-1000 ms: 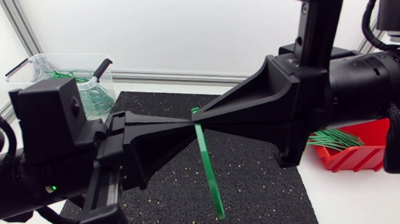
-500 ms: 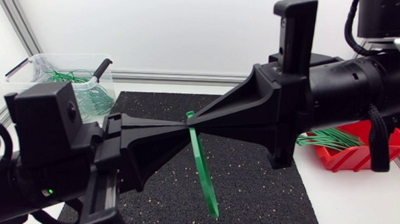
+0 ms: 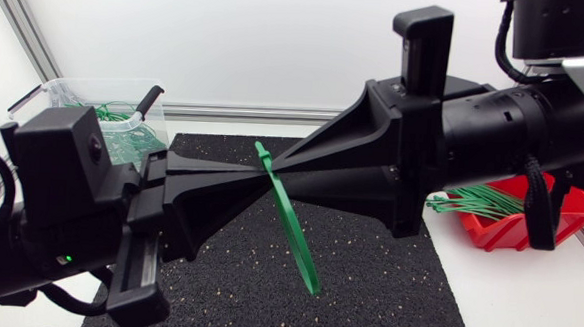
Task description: Take a green cable tie from the red box, thread the tail through the head to close it, then place it in the transparent bin on the left.
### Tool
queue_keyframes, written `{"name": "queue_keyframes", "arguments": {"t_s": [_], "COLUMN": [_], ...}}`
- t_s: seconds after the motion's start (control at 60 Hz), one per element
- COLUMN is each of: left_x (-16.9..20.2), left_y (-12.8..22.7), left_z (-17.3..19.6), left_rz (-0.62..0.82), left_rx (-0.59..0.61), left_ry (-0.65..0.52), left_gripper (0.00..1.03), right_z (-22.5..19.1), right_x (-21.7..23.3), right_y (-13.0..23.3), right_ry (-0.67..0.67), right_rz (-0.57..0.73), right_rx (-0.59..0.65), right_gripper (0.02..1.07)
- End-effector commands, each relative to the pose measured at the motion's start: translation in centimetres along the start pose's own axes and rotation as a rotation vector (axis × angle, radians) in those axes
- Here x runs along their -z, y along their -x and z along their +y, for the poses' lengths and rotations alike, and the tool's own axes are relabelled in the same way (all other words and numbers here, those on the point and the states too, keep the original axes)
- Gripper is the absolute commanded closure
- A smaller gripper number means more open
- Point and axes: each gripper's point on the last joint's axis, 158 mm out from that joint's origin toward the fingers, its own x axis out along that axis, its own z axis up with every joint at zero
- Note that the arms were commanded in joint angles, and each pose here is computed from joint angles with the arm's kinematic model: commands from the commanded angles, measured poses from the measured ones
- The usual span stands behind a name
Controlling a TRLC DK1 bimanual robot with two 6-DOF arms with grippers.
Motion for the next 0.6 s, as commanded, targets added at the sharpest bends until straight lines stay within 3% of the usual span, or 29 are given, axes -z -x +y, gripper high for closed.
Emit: {"name": "queue_keyframes", "arguments": {"t_s": [0.0,0.583], "left_x": [0.3,2.9], "left_y": [0.0,0.6], "left_z": [0.1,-1.0], "left_rz": [0.003,0.111], "left_rx": [0.011,0.064], "left_ry": [-0.047,-0.283], "left_gripper": [0.99,0.99], "right_z": [0.3,0.1], "right_x": [0.1,-2.7], "right_y": [0.5,1.3], "right_ry": [0.028,0.180], "right_rz": [-0.011,-0.040], "right_rx": [-0.006,-0.003], "right_gripper": [0.62,0.62]}}
